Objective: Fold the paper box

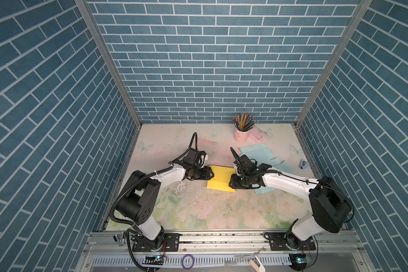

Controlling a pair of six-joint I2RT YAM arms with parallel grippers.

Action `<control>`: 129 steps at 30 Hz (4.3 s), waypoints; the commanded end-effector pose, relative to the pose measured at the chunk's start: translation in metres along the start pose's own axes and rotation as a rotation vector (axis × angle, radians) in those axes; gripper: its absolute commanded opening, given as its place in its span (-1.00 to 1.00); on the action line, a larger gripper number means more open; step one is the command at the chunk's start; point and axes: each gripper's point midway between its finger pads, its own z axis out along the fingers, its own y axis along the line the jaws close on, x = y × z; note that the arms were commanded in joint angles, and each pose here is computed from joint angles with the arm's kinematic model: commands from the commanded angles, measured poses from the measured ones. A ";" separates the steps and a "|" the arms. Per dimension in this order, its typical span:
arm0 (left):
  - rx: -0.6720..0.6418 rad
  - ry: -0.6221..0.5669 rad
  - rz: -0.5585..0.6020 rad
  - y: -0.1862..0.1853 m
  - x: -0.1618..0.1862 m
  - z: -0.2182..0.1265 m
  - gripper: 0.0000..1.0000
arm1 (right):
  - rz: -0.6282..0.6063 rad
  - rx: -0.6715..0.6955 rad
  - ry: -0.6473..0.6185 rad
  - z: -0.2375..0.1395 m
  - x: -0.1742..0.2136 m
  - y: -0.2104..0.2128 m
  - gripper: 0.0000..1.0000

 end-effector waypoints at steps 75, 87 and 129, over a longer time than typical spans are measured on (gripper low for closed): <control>-0.013 0.029 -0.013 0.009 0.024 0.009 0.07 | 0.050 0.029 0.062 0.023 0.037 -0.019 -0.05; -0.013 0.030 -0.012 0.009 0.025 0.010 0.04 | -0.023 0.033 0.028 0.013 0.026 -0.005 -0.03; 0.004 0.064 -0.029 0.012 0.030 0.023 -0.03 | -0.190 0.258 0.005 0.035 -0.001 -0.027 -0.38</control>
